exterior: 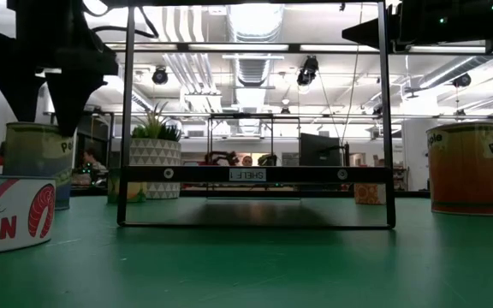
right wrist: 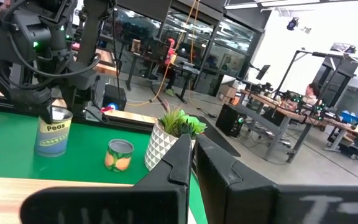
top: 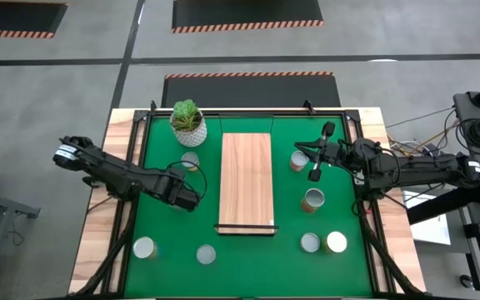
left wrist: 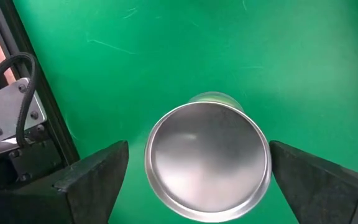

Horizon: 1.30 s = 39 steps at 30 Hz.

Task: Pick and place cans onto a shelf
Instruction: Put the canned peas on the shelf

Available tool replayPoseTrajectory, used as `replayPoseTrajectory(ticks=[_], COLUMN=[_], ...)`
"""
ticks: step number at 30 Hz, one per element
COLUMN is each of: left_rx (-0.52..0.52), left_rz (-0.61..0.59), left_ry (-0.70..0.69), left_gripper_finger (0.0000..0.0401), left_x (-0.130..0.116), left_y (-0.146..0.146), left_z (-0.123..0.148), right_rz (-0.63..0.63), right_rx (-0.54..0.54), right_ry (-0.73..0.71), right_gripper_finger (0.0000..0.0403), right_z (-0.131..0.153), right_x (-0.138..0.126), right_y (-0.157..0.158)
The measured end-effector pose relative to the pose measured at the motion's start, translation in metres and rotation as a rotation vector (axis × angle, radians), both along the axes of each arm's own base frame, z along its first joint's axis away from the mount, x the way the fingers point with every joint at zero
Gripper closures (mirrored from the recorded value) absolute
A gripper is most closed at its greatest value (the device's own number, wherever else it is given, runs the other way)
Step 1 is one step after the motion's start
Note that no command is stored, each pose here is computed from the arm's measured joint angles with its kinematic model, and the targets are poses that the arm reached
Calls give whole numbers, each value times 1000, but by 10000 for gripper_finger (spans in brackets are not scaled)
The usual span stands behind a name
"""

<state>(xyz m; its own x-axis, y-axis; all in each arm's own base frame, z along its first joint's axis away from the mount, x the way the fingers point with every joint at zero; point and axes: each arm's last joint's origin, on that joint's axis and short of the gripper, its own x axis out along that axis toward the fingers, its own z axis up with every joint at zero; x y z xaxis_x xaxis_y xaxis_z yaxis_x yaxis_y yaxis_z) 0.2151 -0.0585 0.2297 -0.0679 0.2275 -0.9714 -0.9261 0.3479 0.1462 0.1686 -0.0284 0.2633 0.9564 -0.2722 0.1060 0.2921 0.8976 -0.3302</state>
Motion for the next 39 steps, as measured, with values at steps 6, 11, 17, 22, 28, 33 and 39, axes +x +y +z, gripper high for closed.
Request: replayPoseTrajectory(ticks=[6, 11, 17, 22, 28, 33, 39], left_rx=[-10, -10, -47, -134, -36, 101, 230], left_rz=[-7, -6, -14, -101, -265, -362, -472], left_ry=[-32, -33, -39, -121, -301, -422, -441], left_gripper_finger=[39, 70, 100, 83, 83, 84, 84], left_x=[1, 0, 3, 17, 34, 42, 51], left_y=[-2, -2, -4, -10, -7, 5, 20], left_z=[-12, -13, -8, 21, 81, 123, 146], right_rz=[0, 0, 0, -1, -3, -3, -3], right_rx=[0, -6, -6, -13, -25, -30, -30], right_ry=[0, 3, 3, 6, 11, 11, 12], right_gripper_finger=[390, 390, 390, 390, 390, 390, 390], right_z=[0, 0, 0, 0, 0, 0, 0], right_x=[0, 0, 0, 0, 0, 0, 0], right_y=[0, 0, 0, 0, 0, 0, 0])
